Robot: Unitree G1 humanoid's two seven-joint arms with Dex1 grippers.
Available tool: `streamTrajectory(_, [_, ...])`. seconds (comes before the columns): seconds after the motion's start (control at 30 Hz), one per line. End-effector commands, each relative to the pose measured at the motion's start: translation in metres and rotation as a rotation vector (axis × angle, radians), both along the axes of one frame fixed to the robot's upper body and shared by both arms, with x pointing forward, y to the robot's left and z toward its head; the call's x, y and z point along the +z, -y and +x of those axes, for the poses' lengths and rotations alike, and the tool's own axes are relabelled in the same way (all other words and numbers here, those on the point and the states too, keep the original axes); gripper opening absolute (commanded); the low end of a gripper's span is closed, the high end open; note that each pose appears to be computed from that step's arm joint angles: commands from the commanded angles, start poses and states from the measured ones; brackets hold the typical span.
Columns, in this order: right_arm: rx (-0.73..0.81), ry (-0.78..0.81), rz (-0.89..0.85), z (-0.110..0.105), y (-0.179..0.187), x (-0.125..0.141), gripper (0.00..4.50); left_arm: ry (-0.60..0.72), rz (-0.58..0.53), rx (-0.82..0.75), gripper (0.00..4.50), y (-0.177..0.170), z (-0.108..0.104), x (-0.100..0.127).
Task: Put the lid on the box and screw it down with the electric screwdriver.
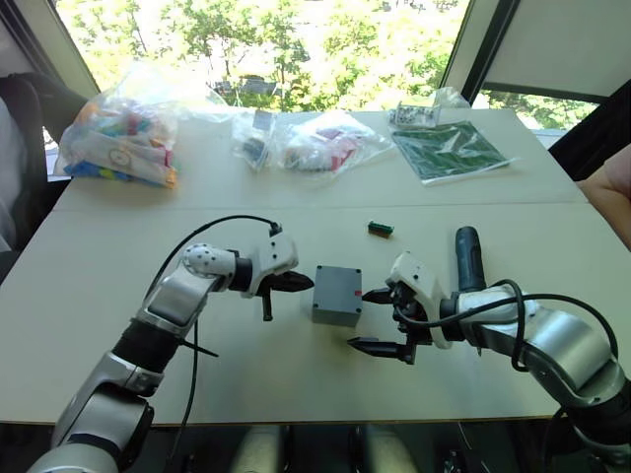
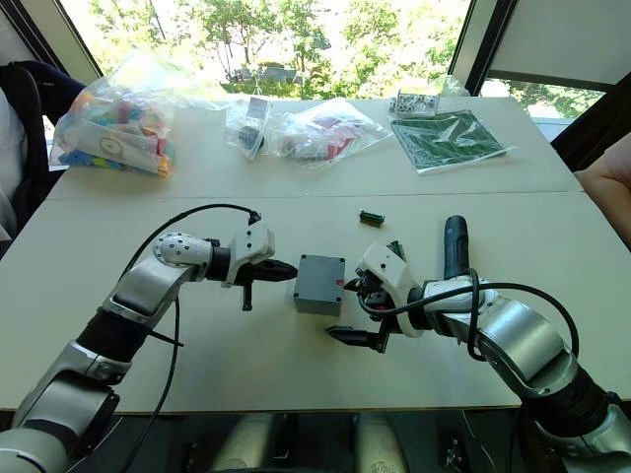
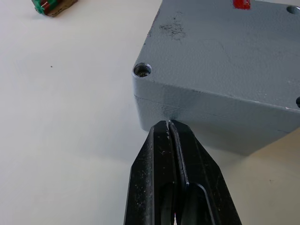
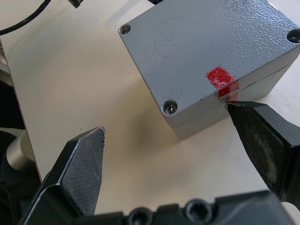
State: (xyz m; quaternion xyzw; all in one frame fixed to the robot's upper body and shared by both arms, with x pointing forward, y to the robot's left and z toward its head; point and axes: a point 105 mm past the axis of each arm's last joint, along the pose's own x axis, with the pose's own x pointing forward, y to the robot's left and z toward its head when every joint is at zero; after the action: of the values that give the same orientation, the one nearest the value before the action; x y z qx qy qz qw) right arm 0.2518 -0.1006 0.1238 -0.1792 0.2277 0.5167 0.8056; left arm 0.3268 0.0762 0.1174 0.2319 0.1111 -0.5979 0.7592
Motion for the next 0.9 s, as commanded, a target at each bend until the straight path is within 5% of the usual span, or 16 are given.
streamTrajectory(0.03, [0.014,0.068,0.032,0.002,0.001,0.021,4.47,0.039,-0.025,-0.015,0.0,0.002,0.001,0.017])
streamTrajectory(0.33, [-0.187,0.223,0.268,0.068,0.046,0.103,4.47,0.007,-0.022,0.017,0.0,-0.024,-0.004,0.035])
streamTrajectory(0.57, [-0.374,0.336,0.242,0.15,0.052,0.067,4.47,0.0,-0.136,0.107,0.0,-0.025,0.004,0.056])
streamTrajectory(0.83, [-0.377,0.341,0.197,0.179,0.039,0.04,4.47,-0.015,-0.135,0.128,0.0,-0.026,-0.007,0.05])
streamTrajectory(0.9, [-0.379,0.336,0.187,0.182,0.039,0.036,4.13,-0.018,-0.136,0.132,0.0,-0.026,-0.008,0.049])
